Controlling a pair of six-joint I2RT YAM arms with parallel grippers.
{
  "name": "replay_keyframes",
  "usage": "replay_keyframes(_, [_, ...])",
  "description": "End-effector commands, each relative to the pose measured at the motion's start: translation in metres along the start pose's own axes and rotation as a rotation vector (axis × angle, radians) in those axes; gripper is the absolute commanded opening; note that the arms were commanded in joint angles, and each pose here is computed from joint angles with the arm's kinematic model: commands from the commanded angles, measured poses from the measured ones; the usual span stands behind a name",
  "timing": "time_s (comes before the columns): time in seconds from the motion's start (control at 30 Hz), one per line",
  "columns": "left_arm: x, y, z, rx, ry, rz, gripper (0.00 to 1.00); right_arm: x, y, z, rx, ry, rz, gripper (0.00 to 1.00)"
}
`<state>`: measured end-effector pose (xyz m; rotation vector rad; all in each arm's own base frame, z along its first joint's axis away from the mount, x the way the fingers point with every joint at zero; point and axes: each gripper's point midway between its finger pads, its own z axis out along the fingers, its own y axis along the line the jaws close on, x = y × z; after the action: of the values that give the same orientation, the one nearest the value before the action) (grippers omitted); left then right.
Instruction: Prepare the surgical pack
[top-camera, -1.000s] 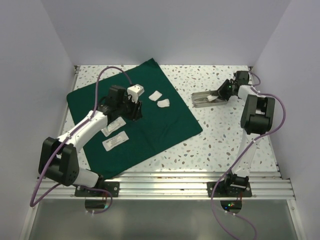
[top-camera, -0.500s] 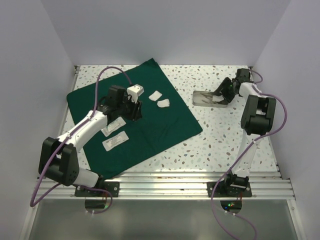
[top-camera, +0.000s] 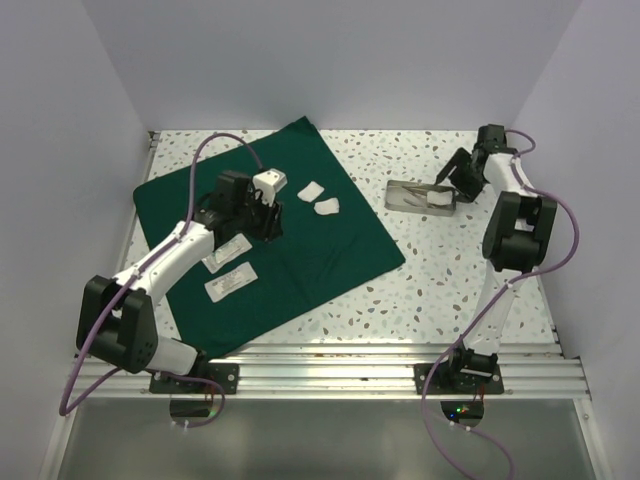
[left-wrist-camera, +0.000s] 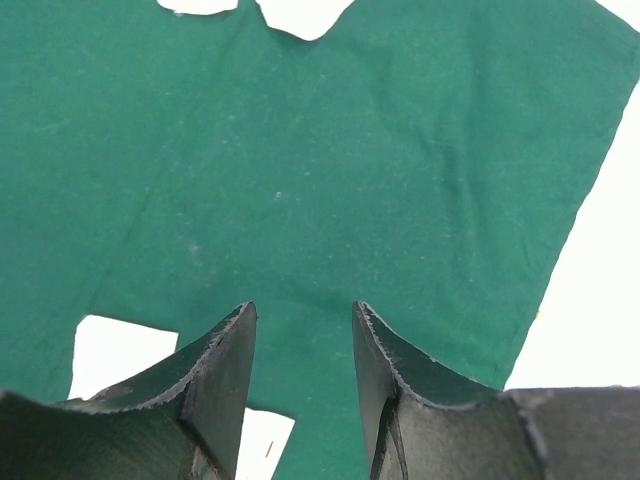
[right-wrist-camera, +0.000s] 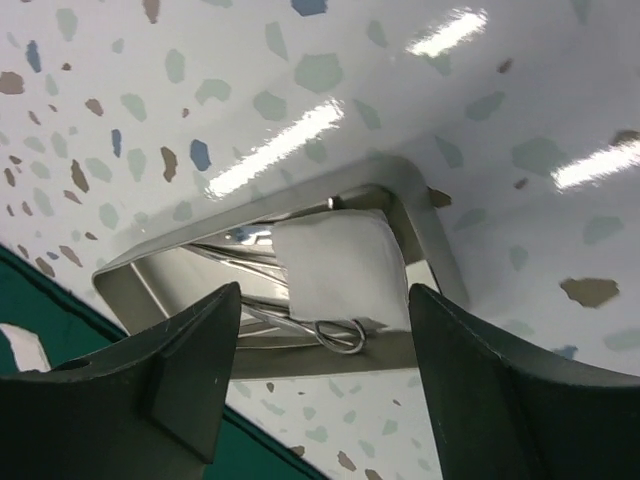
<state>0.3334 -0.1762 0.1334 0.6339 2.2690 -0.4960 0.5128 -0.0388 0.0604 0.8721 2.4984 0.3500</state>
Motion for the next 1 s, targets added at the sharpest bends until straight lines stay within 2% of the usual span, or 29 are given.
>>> replay_keyframes(0.0, [-0.008,0.01,-0.011,-0.068,-0.032,-0.006,0.47,-0.017,-0.01,-0.055,0.126,-0.083,-0.019,0.72])
replay_keyframes(0.13, [-0.01,0.021,-0.012,-0.137,-0.034,-0.048,0.48,-0.016,-0.03,-0.087,0.283,-0.114,0.033,0.73])
replay_keyframes(0.23, [-0.014,0.026,-0.011,-0.17,-0.037,-0.078,0.49,0.007,-0.025,-0.11,0.335,-0.071,0.051,0.73])
replay_keyframes(0.33, [-0.024,0.027,-0.006,-0.187,-0.035,-0.089,0.49,0.049,0.015,-0.125,0.247,-0.022,-0.018,0.72])
replay_keyframes(0.37, [-0.024,0.029,-0.005,-0.216,-0.026,-0.087,0.49,0.077,0.041,-0.133,0.189,-0.006,-0.089,0.72])
replay_keyframes(0.43, [-0.024,0.02,0.003,-0.216,-0.01,-0.063,0.49,0.111,0.064,-0.139,0.123,0.036,-0.159,0.72])
replay_keyframes(0.47, [-0.025,0.015,0.009,-0.231,-0.001,-0.044,0.49,0.145,0.081,-0.14,0.069,0.09,-0.229,0.71])
replay_keyframes(0.53, [-0.032,0.011,0.014,-0.252,0.001,-0.017,0.5,0.167,0.089,-0.155,0.029,0.101,-0.301,0.71])
replay_keyframes(0.57, [-0.028,0.008,0.023,-0.273,0.027,0.013,0.5,0.195,0.09,-0.155,0.005,0.162,-0.34,0.71])
replay_keyframes(0.73, [-0.049,0.007,0.046,-0.26,0.026,0.132,0.5,0.229,0.088,-0.18,-0.155,0.18,-0.337,0.71])
replay_keyframes(0.8, [-0.048,0.009,0.059,-0.258,0.061,0.168,0.5,0.238,0.082,-0.18,-0.178,0.195,-0.336,0.71])
replay_keyframes(0.87, [-0.065,0.006,0.065,-0.253,0.036,0.181,0.5,0.244,0.076,-0.185,-0.18,0.211,-0.351,0.71])
replay_keyframes(0.9, [-0.063,0.007,0.074,-0.239,0.046,0.154,0.51,0.247,0.073,-0.186,-0.177,0.228,-0.362,0.71])
replay_keyframes(0.93, [-0.078,0.005,0.076,-0.212,0.019,0.116,0.51,0.248,0.071,-0.188,-0.176,0.23,-0.375,0.71])
replay_keyframes(0.97, [-0.068,0.011,0.087,-0.202,0.065,0.049,0.5,0.25,0.068,-0.19,-0.178,0.234,-0.381,0.71])
